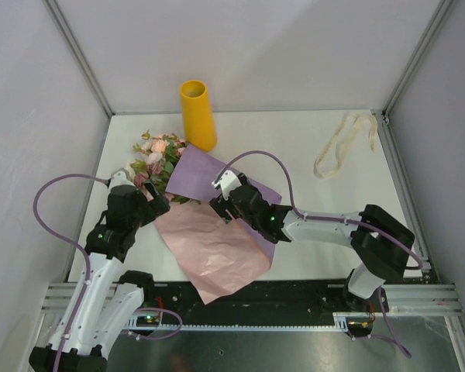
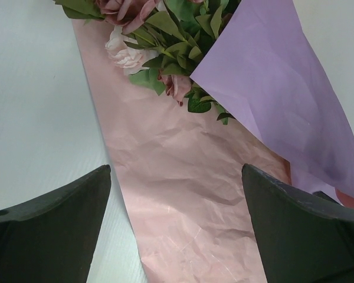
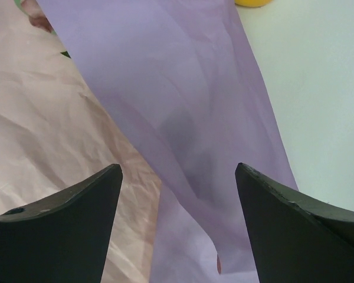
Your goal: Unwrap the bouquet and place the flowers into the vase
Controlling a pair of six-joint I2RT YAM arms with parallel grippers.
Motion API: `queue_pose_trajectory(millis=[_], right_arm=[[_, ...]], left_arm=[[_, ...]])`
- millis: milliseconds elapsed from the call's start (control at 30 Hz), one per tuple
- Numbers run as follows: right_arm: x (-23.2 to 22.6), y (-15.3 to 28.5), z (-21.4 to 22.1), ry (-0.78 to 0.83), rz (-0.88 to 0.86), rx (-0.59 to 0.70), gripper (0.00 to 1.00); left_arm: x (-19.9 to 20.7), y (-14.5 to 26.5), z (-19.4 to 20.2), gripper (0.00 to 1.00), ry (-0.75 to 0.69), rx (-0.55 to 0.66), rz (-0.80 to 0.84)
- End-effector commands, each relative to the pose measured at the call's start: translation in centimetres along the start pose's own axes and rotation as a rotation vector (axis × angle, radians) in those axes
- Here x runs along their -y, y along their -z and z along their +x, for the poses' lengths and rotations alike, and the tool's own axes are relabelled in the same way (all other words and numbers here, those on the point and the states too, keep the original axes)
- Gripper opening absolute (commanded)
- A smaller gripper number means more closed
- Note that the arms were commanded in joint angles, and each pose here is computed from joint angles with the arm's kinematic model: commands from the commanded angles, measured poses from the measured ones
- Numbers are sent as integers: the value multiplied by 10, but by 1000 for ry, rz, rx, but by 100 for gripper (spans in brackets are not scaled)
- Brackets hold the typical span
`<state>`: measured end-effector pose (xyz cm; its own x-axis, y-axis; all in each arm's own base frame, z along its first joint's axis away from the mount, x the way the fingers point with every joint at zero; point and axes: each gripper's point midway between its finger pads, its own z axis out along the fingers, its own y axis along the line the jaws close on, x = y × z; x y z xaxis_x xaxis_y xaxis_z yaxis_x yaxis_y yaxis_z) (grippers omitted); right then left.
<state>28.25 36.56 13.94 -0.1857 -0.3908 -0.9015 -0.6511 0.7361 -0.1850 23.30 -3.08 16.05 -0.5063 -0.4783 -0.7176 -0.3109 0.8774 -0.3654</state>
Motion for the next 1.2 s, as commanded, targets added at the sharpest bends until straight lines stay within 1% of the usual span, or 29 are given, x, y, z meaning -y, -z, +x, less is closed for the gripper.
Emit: queue_pose_trajectory(millis=[0, 100, 167, 300, 433, 533, 600, 733, 900, 1067, 1167], right_arm=[[1, -17, -19, 31, 23, 45, 83], [4, -28, -18, 40, 64, 36, 83], [14, -34, -20, 40, 134, 34, 81], [56, -43, -25, 11, 341, 29, 74], [104, -50, -24, -78, 461, 8, 59], [126, -57, -22, -147, 468, 10, 47], [135, -62, -20, -175, 455, 12, 43], [147, -73, -15, -243, 424, -2, 42], [160, -92, 11, -327, 415, -71, 42], [182, -92, 40, -434, 495, -174, 46], [204, -78, 42, -487, 563, -195, 48]], left_arm=[[2, 4, -9, 97, -17, 44, 19], [3, 5, -10, 97, -14, 51, 25], [4, 6, -11, 97, -14, 53, 31], [4, 8, -13, 97, -11, 70, 34], [4, 10, -14, 97, -11, 79, 34], [3, 10, -14, 97, -9, 81, 35], [3, 10, -14, 97, -8, 83, 31], [2, 8, -14, 97, -7, 79, 22], [0, 8, -14, 97, -7, 80, 14], [-2, 8, -15, 97, -5, 88, 5], [-3, 7, -14, 97, -6, 86, 0]])
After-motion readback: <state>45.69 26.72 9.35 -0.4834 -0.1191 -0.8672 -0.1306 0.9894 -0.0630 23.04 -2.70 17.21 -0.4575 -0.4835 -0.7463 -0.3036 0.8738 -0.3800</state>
